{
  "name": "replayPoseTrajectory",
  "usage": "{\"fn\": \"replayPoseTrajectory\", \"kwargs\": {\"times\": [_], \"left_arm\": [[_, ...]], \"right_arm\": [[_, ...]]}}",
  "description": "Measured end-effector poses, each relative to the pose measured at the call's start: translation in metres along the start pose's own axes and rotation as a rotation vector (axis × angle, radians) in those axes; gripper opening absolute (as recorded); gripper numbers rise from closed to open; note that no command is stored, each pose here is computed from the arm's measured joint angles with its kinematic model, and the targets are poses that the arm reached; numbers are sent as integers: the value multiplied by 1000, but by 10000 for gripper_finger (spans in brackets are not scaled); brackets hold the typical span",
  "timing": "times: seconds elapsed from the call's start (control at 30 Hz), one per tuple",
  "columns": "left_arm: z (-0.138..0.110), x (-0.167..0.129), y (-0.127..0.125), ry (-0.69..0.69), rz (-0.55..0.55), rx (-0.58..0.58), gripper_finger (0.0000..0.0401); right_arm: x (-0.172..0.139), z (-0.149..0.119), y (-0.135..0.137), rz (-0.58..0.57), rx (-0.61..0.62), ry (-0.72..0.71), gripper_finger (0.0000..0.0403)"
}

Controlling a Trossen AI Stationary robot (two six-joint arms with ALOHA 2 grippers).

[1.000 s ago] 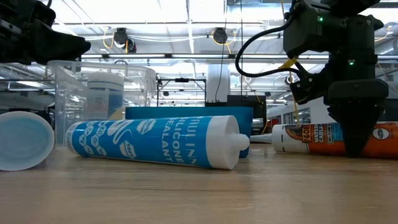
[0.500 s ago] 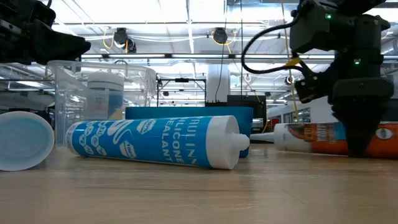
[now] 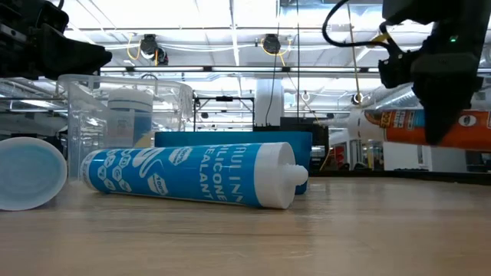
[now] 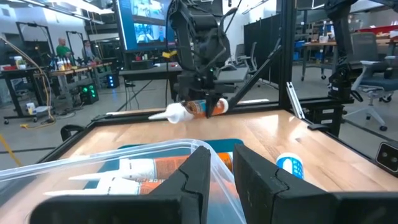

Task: Pick & place silicon tubes, Sealant and Lysol wipes
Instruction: Put the orange sealant into the blue bin

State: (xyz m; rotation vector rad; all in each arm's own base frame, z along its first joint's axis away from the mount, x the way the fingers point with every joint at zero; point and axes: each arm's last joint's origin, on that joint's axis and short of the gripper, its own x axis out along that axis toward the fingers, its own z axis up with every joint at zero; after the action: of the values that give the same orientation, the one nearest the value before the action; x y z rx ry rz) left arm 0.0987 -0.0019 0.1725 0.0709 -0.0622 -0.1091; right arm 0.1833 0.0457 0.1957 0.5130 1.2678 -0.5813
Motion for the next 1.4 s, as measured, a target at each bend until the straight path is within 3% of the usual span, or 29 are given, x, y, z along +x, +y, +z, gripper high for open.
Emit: {"fn": "replayPoseTrajectory", "kwargs": {"times": [0.87, 1.27, 1.4], "left_arm": [[0, 0, 0, 0, 0, 0, 76], [0, 0, 0, 0, 0, 0, 76], [0, 0, 0, 0, 0, 0, 76]], "right_arm": [[-33, -5, -26, -13, -22, -204, 198], [-50, -3, -24, -51, -133, -524, 197], [-54, -2, -16, -79, -203, -713, 197]]}}
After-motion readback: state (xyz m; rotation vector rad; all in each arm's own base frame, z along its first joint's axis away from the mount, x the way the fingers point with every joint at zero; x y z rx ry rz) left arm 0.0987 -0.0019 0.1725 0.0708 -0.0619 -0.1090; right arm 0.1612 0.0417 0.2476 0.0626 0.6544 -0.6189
